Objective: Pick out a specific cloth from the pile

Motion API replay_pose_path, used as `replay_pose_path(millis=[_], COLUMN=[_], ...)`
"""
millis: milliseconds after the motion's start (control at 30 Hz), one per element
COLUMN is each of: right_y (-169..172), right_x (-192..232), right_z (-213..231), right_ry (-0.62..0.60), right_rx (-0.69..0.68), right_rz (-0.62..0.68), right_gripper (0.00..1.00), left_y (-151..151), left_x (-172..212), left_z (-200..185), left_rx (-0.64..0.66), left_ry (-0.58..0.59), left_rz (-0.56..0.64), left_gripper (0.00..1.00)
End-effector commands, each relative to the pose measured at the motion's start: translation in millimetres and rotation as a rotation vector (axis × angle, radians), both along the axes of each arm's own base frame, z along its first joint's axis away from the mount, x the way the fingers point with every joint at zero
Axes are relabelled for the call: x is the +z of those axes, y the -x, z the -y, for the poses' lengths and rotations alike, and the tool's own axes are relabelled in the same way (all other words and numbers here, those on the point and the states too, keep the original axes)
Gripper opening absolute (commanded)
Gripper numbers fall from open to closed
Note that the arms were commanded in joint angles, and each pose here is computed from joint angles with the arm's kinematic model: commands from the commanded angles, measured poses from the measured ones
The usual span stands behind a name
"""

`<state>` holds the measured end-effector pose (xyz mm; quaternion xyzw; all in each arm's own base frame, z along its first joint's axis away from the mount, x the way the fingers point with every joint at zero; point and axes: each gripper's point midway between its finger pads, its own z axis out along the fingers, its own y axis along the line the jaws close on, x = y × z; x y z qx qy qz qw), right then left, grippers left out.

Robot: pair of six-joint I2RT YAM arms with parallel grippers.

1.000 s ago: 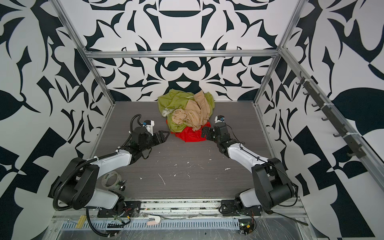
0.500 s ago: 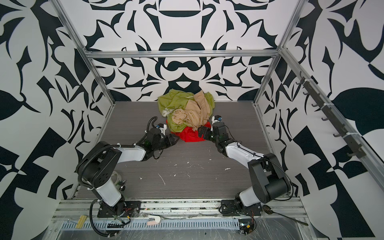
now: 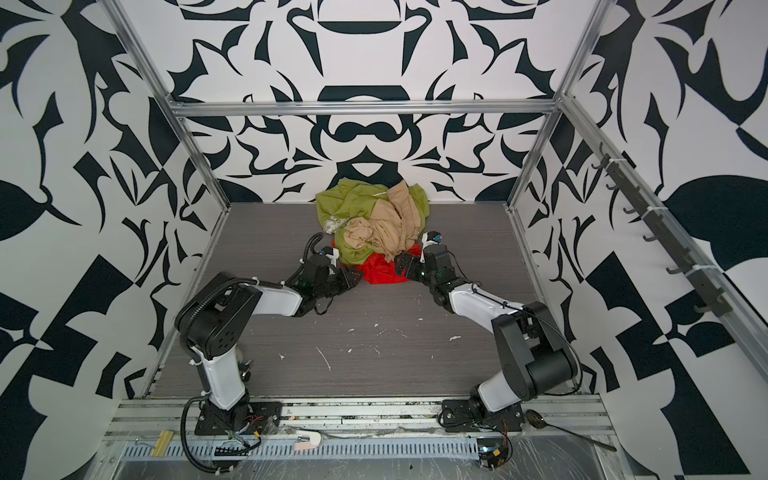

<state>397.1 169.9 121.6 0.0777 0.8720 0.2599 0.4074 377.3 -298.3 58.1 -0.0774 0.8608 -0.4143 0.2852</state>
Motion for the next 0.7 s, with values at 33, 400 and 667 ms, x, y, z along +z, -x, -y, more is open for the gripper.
replay_pose_path(millis=[33,400,667], right_y=[-10,-7,-4], right_x=[19,18,23], right_z=[-8,-4,0], right_ry=[-0.022,-0.008,0.0], right_rx=[0.016,0.01,0.0], right_rz=[0.065,0.078,0.103], right_gripper=[1.0,1.0,1.0], left_y=[-9,-20,-26], left_x=[-9,-17,-16], left_z=[6,11,15], left_rx=[0.003,0.002,0.0], left_ry=[-0.011,-0.028,-0.014], left_rz=[0.002,0.009,0.021], left_gripper=[0.49,0.42,0.22])
